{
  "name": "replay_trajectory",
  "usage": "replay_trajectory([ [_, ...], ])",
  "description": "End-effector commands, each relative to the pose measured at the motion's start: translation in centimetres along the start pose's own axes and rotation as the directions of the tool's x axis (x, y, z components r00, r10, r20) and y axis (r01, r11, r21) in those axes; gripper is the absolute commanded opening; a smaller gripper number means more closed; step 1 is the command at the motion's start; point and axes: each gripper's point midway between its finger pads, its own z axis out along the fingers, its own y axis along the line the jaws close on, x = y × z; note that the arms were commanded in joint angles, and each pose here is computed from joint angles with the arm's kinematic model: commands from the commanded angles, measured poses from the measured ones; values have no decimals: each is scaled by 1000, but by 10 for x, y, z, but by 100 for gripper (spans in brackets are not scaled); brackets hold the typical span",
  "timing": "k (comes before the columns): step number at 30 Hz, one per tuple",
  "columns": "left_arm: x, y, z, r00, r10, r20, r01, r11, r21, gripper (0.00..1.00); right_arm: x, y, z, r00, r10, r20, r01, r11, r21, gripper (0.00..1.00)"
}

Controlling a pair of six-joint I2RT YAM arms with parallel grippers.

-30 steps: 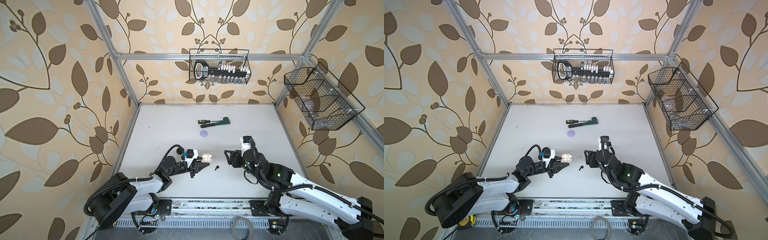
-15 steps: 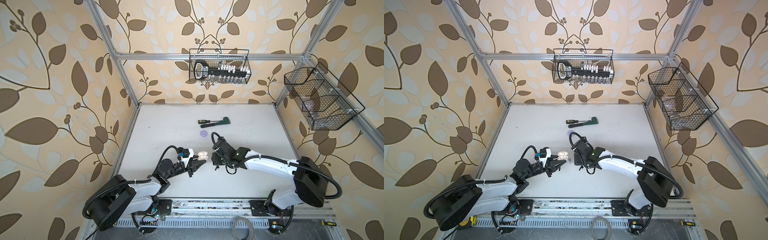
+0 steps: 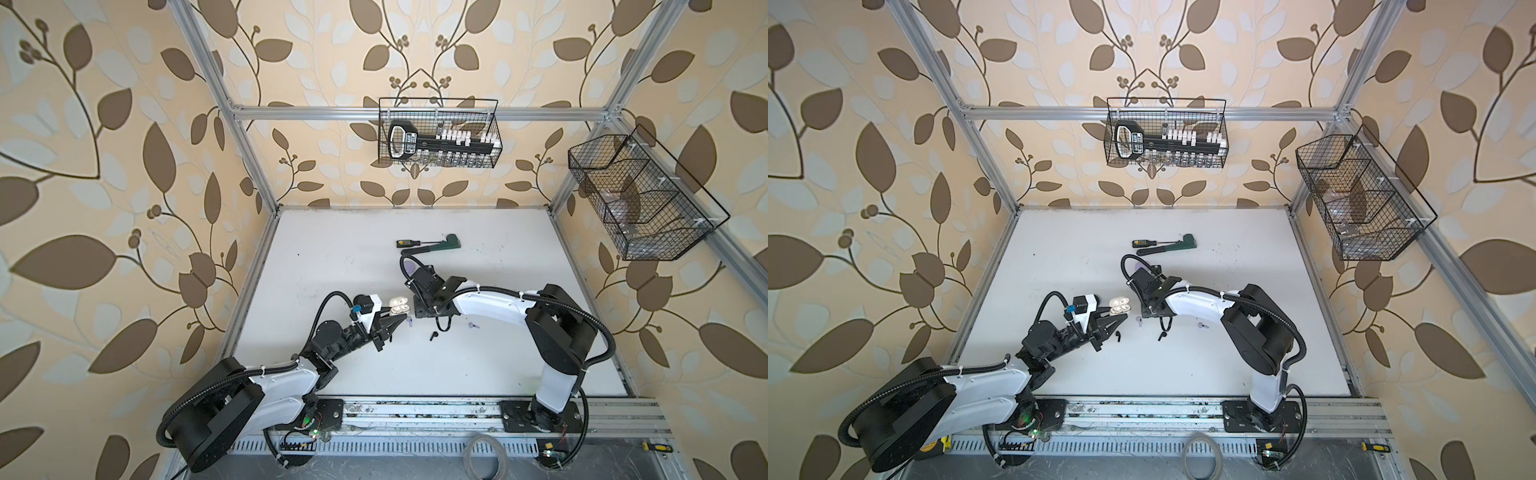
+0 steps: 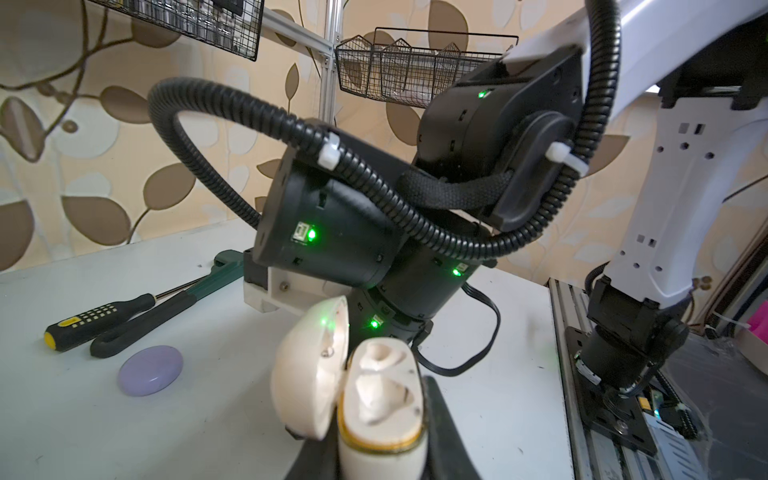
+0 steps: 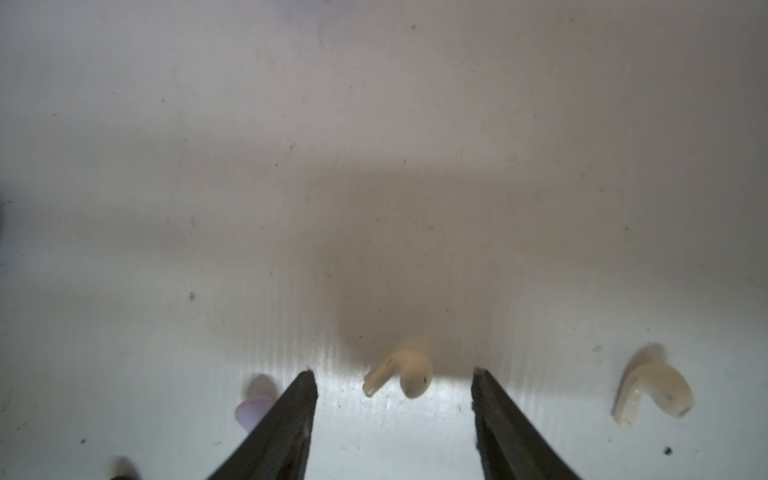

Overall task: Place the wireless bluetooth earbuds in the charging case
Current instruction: 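Lower the right gripper over a white earbud on the table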

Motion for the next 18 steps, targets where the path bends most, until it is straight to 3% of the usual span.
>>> replay_trajectory([
  [1,-14,8,-5,998,34,59,-31,998,-49,0,-2,-8,5,1000,-6,-3,6,999,54,61],
  [10,-14,9,-4,998,44,43,-42,998,-55,0,10,-12,23,999,-17,-34,20,997,76,62],
  [18,-13,7,-3,998,48,34,-46,998,-43,0,17,-19,28,999,-14,-43,18,996,90,56],
])
